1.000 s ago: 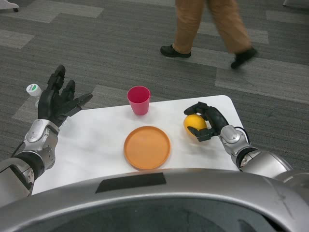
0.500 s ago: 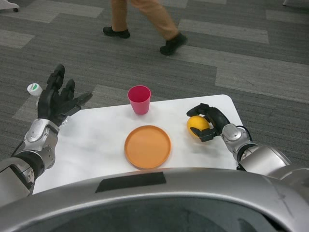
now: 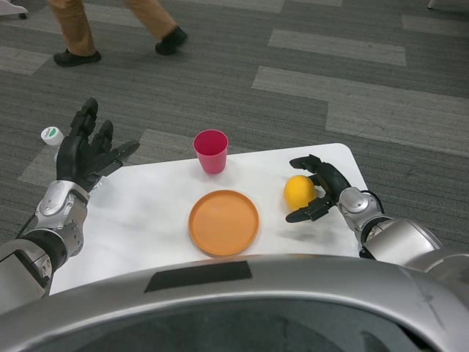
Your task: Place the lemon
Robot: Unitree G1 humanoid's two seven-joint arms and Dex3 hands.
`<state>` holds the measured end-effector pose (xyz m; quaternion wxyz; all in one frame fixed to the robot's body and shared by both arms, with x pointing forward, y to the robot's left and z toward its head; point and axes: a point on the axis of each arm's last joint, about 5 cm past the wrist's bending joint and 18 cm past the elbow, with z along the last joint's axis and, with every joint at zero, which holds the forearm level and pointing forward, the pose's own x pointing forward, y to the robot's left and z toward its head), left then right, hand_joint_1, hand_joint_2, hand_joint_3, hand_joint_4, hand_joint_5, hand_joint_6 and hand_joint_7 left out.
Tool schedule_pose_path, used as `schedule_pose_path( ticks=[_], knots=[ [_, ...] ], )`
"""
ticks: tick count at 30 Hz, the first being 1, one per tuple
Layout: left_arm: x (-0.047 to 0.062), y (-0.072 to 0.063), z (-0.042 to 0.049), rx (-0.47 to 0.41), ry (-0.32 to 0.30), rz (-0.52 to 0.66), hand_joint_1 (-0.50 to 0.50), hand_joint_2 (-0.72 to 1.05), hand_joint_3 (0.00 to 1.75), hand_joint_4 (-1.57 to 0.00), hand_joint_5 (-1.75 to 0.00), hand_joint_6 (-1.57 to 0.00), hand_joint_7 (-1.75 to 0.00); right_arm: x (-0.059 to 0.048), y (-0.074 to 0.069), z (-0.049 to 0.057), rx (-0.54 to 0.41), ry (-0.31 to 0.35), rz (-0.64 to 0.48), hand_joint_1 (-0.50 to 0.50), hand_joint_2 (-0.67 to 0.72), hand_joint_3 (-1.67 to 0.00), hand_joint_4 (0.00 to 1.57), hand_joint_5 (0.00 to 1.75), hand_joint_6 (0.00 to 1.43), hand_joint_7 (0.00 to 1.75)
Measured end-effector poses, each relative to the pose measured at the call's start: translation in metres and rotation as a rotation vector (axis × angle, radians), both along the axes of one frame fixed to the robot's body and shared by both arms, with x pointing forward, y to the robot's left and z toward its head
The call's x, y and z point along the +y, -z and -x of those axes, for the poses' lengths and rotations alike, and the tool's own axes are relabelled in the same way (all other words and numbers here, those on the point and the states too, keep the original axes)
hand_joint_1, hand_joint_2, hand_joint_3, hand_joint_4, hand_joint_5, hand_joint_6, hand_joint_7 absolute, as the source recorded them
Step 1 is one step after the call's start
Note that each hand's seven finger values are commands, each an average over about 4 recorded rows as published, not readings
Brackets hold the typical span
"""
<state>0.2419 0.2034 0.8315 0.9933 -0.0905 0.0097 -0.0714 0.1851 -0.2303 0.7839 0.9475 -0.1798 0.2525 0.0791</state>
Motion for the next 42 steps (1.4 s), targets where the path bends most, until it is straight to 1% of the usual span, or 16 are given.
schedule_pose_path(
  ticks=[4,7,10,15,16,19,22,24,26,30,31,33,36,39,42],
  knots=[
    [0.0,0.0,0.0,0.0,0.0,0.0,0.5,0.52,0.09,0.0,0.0,0.0,0.0,-0.001,0.0,0.0,-0.001,0.003,-0.002,-0.29,0.15,-0.24,0.0,0.68,0.0,0.33],
    [0.0,0.0,0.0,0.0,0.0,0.0,0.5,0.52,0.09,0.0,0.0,0.0,0.0,-0.001,-0.001,0.0,-0.003,0.009,-0.005,-0.29,0.15,-0.24,0.0,0.68,0.0,0.26],
    [0.0,0.0,0.0,0.0,0.0,0.0,0.5,0.52,0.09,0.0,0.0,0.0,0.0,-0.002,-0.001,0.0,-0.012,0.017,-0.011,-0.31,0.15,-0.24,0.0,0.68,0.0,0.21],
    [0.0,0.0,-0.0002,-0.001,0.0,0.0,0.5,0.52,0.09,0.0,0.0,0.0,0.0,-0.003,-0.001,0.003,-0.06,0.05,-0.043,-0.32,0.14,-0.24,0.0,0.68,0.0,0.21],
    [0.0,0.0,-0.0002,-0.001,0.0,0.0,0.5,0.52,0.09,0.0,0.0,0.0,0.0,-0.004,-0.002,0.003,-0.08,0.059,-0.051,-0.31,0.12,-0.24,0.0,0.68,0.0,0.21],
    [0.0,0.0,-0.0006,-0.002,0.001,0.0,0.5,0.52,0.09,0.0,0.0,0.0,0.0,-0.005,-0.006,0.003,-0.18,0.097,-0.076,-0.29,0.09,-0.24,0.0,0.68,0.0,0.21],
    [0.0,-0.001,-0.0009,-0.004,0.0,0.0,0.5,0.52,0.09,0.0,0.0,0.0,0.0,-0.006,-0.014,-0.002,-0.308,0.133,-0.102,-0.29,0.04,-0.24,0.0,0.68,0.0,0.21],
    [0.0,-0.001,-0.0011,-0.005,0.001,-0.001,0.5,0.52,0.09,0.0,0.0,0.0,0.0,-0.006,-0.02,-0.005,-0.379,0.143,-0.116,-0.28,0.03,-0.24,0.0,0.68,0.0,0.21],
    [0.0,-0.001,-0.0013,-0.005,0.001,-0.001,0.5,0.52,0.09,0.0,0.0,0.0,0.0,-0.006,-0.025,-0.008,-0.436,0.141,-0.128,-0.26,0.03,-0.24,0.0,0.63,0.0,0.21],
    [0.0,-0.001,-0.0014,-0.006,0.001,-0.001,0.5,0.52,0.09,0.0,0.0,0.0,0.0,-0.003,-0.038,-0.016,-0.561,0.145,-0.17,-0.18,0.09,-0.24,0.0,0.46,0.0,0.19],
    [0.0,-0.001,-0.0014,-0.006,0.001,-0.001,0.5,0.52,0.09,0.0,0.0,0.0,0.0,-0.002,-0.042,-0.018,-0.59,0.148,-0.179,-0.17,0.09,-0.24,0.0,0.44,0.0,0.17],
    [0.0,-0.001,-0.0014,-0.006,0.001,-0.001,0.5,0.52,0.09,0.0,0.0,0.0,0.0,0.0,-0.048,-0.022,-0.643,0.153,-0.195,-0.11,0.08,-0.24,0.0,0.39,0.0,0.14],
    [0.0,-0.001,-0.0014,-0.006,0.001,-0.001,0.5,0.52,0.09,0.0,0.0,0.0,0.0,0.003,-0.055,-0.026,-0.693,0.144,-0.216,-0.03,0.03,-0.24,0.0,0.41,0.0,0.14],
    [0.0,-0.001,-0.0014,-0.006,0.001,-0.002,0.5,0.52,0.09,0.0,0.0,0.0,0.0,0.006,-0.059,-0.029,-0.721,0.134,-0.232,0.02,0.03,-0.24,0.0,0.48,0.0,0.14],
    [0.0,-0.001,-0.0015,-0.006,0.001,-0.001,0.5,0.52,0.09,0.0,0.0,0.0,0.0,0.007,-0.061,-0.03,-0.732,0.131,-0.238,0.04,0.03,-0.24,0.0,0.48,0.0,0.14]
  ],
)
